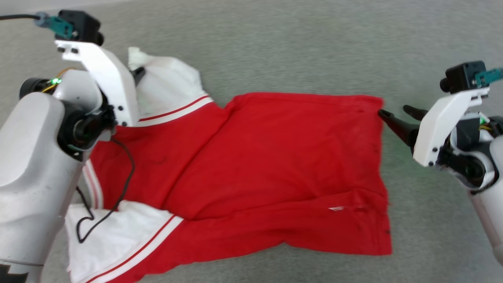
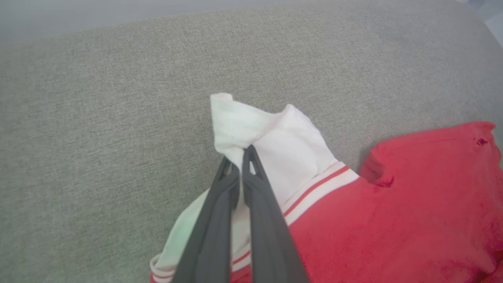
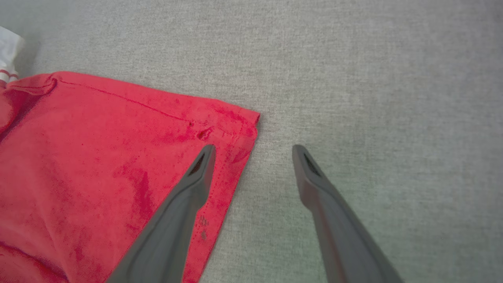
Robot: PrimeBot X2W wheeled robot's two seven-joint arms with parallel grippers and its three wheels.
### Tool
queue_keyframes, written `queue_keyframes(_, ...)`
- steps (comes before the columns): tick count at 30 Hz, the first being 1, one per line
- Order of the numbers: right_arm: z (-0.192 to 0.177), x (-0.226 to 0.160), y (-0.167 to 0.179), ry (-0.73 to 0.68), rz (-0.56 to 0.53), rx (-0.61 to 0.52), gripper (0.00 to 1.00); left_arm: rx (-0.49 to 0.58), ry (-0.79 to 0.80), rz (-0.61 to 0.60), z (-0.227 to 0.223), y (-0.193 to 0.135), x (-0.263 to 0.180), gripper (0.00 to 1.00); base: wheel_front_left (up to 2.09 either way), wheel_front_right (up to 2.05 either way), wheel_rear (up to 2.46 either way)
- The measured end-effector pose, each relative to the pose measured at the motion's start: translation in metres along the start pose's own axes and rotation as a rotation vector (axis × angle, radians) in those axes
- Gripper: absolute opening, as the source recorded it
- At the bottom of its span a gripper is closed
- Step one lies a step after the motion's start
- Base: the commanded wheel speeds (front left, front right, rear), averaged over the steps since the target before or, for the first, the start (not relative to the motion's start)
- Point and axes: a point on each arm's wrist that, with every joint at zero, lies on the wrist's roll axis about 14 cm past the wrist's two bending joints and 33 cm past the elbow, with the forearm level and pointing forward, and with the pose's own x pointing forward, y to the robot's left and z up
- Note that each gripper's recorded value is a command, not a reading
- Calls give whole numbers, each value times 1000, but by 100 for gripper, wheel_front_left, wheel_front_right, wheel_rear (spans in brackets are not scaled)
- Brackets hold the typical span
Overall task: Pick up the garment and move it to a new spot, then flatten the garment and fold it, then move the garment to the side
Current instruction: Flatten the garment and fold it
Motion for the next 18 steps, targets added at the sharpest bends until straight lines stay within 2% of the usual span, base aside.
queue_keyframes(8, -11, 44, 14, 196, 14, -38, 100, 1, -54, 13, -2, 11, -13, 0, 0, 0, 0)
queue_keyframes(9, -19, 50, 16, 279, 15, -32, 33, -1, -65, 11, -4, 13, -16, 0, 0, 0, 0)
queue_keyframes(10, -19, 50, 16, 291, 15, -26, 1, -3, -67, 13, -4, 14, -18, 0, 0, 0, 0)
queue_keyframes(14, -18, 47, 22, 291, 22, -41, 0, -7, -87, 18, -2, 14, -25, 0, 0, 0, 0)
queue_keyframes(18, 1, 42, 25, 185, 15, -92, 0, -15, -140, 40, 6, 21, -36, 0, 0, 0, 0)
